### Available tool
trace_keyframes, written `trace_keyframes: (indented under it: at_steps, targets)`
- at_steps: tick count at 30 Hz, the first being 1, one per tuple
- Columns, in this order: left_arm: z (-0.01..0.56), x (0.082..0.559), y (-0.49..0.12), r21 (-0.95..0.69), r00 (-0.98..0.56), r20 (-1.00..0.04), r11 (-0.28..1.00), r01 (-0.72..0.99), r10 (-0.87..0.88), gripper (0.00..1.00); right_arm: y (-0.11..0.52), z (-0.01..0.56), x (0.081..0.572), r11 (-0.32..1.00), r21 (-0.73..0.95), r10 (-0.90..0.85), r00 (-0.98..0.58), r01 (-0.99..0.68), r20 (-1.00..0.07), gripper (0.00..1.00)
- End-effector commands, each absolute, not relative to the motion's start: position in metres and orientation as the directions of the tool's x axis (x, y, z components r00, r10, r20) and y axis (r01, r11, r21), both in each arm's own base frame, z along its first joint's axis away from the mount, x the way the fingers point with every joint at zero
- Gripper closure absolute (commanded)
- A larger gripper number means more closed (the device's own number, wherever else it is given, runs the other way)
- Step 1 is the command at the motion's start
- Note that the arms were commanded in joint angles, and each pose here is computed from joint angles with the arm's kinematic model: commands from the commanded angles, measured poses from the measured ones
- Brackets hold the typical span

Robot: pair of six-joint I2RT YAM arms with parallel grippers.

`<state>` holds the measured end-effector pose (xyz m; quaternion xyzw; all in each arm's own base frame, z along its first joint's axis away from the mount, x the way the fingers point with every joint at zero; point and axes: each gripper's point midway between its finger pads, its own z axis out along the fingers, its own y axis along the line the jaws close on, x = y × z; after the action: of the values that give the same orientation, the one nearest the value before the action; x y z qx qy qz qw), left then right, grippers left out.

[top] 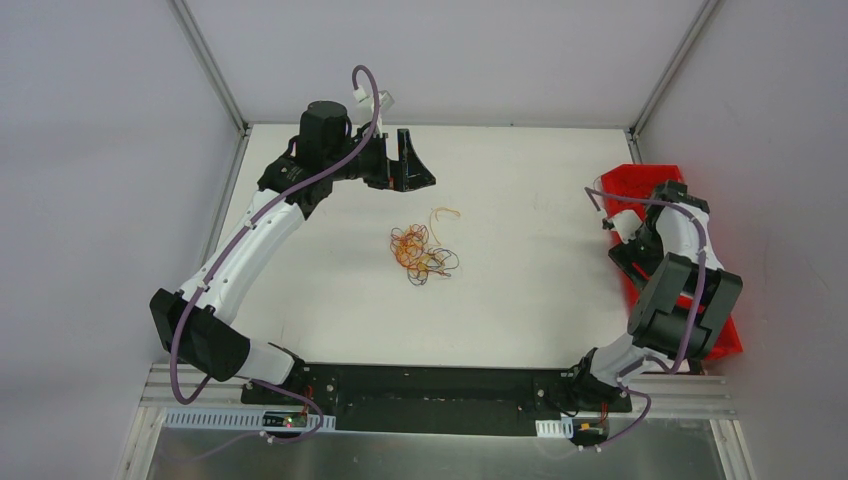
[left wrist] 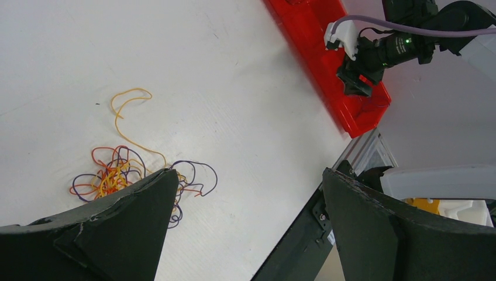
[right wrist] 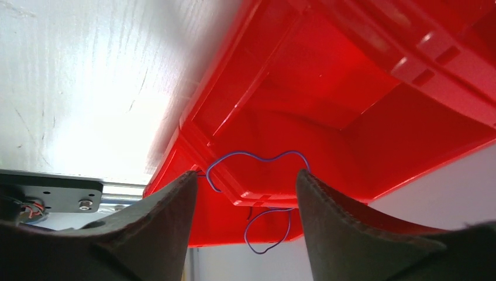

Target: Untangle the cables

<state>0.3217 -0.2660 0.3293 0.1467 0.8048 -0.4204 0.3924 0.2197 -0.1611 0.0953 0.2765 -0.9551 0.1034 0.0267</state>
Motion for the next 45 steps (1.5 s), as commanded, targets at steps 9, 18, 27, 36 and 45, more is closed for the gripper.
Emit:
trace_keyframes:
  at_steps: [9,18,27,36,45]
  targets:
    - [0.338,0.323,-0.265,-0.572,-0.640,-0.759,0.589,0.571,-0.116,0.01,-0.169,0.088,0.218,0.779,-0.221,-0.555,-0.809,-0.587,0.192,0.24]
    - [0.339,0.321,-0.263,-0.567,-0.635,-0.764,0.590,0.575,-0.116,0.01,-0.189,0.092,0.226,0.731,-0.323,-0.559,-0.799,-0.601,0.223,0.36]
    - [0.338,0.321,-0.260,-0.569,-0.637,-0.762,0.593,0.569,-0.119,0.01,-0.188,0.111,0.229,0.736,-0.328,-0.560,-0.805,-0.592,0.196,0.54]
    - [0.338,0.323,-0.260,-0.570,-0.638,-0.760,0.595,0.566,-0.122,0.01,-0.183,0.115,0.224,0.741,-0.284,-0.577,-0.793,-0.609,0.195,0.90]
    - [0.342,0.324,-0.259,-0.569,-0.633,-0.764,0.593,0.569,-0.126,0.01,-0.180,0.129,0.223,0.745,-0.287,-0.582,-0.797,-0.602,0.162,1.00]
